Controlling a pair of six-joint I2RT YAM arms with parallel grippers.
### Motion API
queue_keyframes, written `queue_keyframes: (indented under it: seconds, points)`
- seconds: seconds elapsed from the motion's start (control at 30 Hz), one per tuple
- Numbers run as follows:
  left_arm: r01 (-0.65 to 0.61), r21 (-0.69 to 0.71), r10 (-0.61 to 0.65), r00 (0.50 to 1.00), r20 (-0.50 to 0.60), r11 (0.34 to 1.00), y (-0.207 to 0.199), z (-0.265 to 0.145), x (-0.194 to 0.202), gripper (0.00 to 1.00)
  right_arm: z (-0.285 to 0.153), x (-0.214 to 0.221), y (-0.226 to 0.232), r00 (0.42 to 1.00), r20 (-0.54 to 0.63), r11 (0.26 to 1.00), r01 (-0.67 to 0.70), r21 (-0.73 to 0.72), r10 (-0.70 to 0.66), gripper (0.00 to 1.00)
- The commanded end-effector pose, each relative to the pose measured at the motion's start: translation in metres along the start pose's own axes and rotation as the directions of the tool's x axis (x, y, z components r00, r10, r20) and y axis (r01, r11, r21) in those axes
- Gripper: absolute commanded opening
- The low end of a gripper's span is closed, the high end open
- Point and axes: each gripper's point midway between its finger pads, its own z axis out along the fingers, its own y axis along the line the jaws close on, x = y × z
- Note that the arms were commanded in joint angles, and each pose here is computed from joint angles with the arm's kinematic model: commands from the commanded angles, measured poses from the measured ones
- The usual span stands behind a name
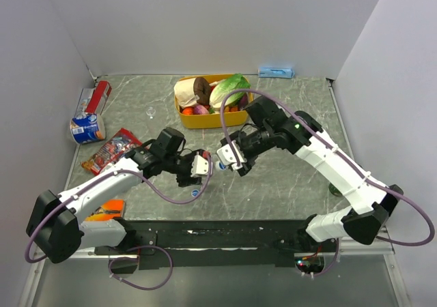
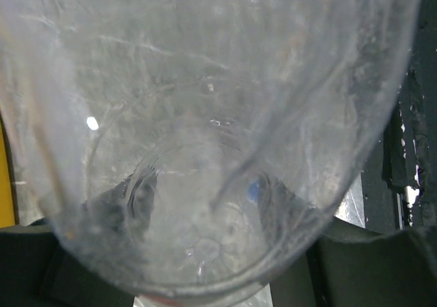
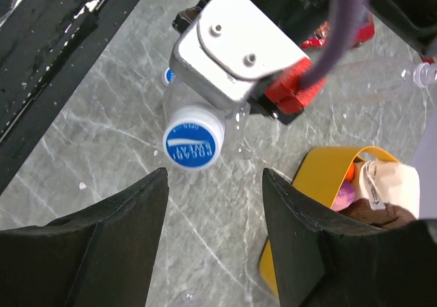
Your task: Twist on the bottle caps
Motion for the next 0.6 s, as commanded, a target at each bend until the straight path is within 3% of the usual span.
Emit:
queue_keyframes:
  seconds: [0.0,0.2,0.3,0.37,0.43,0.47,0.5,0.53,0.57]
  points:
    - [-0.059,-0.003,0.059,0.995,0.076,0.998,0.012,-0.003,-0.026,0.01,-0.002,-0.018,-0.012,0.994,0.032,0.994,0.105,0.014,-0.105,0.63]
    - [-0.048,-0.012,0.049,0.995,0.084,0.999,0.015,-0.002,-0.028,0.01,0.005,-0.027,-0.004,0.989,0.072,0.991,0.131,-0.021,-0.129,0.52]
    - [-0.036,-0.021,0.038,0.996,0.084,0.999,0.017,-0.002,-0.029,0.01,0.004,-0.031,-0.006,0.99,0.087,0.994,0.113,-0.012,-0.112,0.43]
    - [-0.023,-0.045,0.027,0.996,0.084,0.999,0.022,-0.001,-0.03,0.01,0.005,-0.033,-0.012,0.994,0.095,0.998,0.057,0.003,-0.057,0.3]
    - [-0.015,-0.133,0.026,0.996,0.086,0.991,0.04,-0.002,-0.032,0.01,0.011,-0.031,-0.019,0.993,0.095,0.997,-0.077,0.008,0.076,0.23]
    - [0.051,-0.177,-0.034,0.994,0.101,0.983,0.047,-0.004,-0.034,0.01,0.01,-0.027,-0.026,0.987,0.085,0.99,-0.141,0.024,0.139,0.2]
    - [0.078,-0.234,-0.052,0.992,0.115,0.969,0.055,-0.007,-0.034,0.01,0.012,-0.024,-0.027,0.959,0.085,0.962,-0.274,0.023,0.271,0.18]
    - [0.082,-0.393,-0.029,0.99,0.138,0.916,0.085,-0.018,-0.043,0.01,0.02,-0.013,-0.04,0.932,0.077,0.933,-0.357,0.046,0.353,0.14]
    - [0.183,-0.506,-0.093,0.976,0.197,0.843,0.103,-0.028,-0.048,0.01,0.017,-0.005,-0.054,0.894,0.069,0.889,-0.448,0.094,0.443,0.13]
